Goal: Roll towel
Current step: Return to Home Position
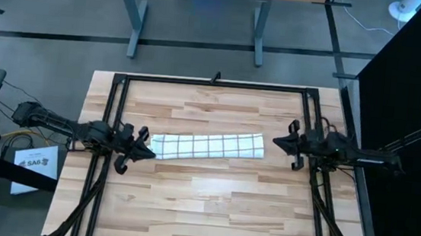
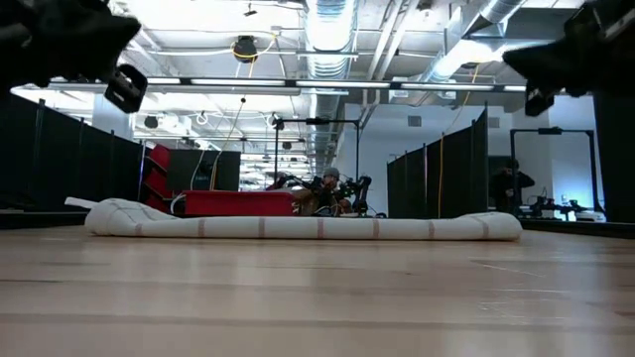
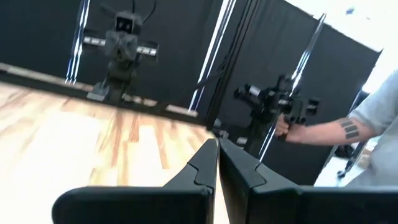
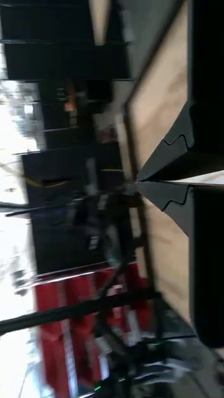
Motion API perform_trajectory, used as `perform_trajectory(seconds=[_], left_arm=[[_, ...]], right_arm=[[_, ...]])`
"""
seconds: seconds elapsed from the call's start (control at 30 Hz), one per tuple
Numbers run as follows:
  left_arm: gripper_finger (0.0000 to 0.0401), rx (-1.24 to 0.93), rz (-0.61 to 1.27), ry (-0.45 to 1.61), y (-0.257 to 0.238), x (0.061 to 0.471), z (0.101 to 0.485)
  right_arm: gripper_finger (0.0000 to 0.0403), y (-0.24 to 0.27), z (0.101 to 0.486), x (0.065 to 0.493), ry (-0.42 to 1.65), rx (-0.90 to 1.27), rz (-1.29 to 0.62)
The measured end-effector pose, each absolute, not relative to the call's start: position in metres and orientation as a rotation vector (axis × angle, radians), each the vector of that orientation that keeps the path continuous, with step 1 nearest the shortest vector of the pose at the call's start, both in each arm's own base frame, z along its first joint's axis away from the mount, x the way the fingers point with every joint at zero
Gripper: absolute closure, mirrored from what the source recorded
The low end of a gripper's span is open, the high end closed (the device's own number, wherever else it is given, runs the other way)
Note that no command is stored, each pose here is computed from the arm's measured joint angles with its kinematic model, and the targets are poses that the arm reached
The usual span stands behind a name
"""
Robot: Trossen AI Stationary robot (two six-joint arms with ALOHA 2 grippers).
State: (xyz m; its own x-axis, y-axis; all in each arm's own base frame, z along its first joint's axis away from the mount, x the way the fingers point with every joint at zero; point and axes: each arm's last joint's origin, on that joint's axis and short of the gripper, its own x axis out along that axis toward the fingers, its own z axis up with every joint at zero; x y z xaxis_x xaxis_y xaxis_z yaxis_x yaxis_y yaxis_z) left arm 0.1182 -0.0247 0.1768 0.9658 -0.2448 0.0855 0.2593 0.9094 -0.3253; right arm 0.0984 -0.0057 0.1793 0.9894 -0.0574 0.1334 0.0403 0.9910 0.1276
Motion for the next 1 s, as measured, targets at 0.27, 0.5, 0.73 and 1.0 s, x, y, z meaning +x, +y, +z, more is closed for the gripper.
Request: perform_trajectory(seconds=[0.27, 0.5, 0.73, 1.0], left_arm=[[0.0401, -0.294, -0.17, 0.026, -0.023, 0.119, 0.168], [0.0401, -0.268, -0.078, 0.118, -0.017, 0.118, 0.158], [0.0401, -0.233, -0.07, 0.017, -0.01, 0.108, 0.167], [0.0401, -0.207, -0.051, -0.006, -0.005, 0.097, 0.167]], right_arm=[[0.0403, -0.006, 0.17, 0.099, -0.045, 0.137, -0.055], [0.0403, -0.006, 0.166, 0.099, -0.005, 0.155, -0.057], [0.0403, -0.006, 0.168, 0.099, -0.017, 0.175, -0.056], [0.0403, -0.006, 0.166, 0.099, 0.002, 0.152, -0.06]])
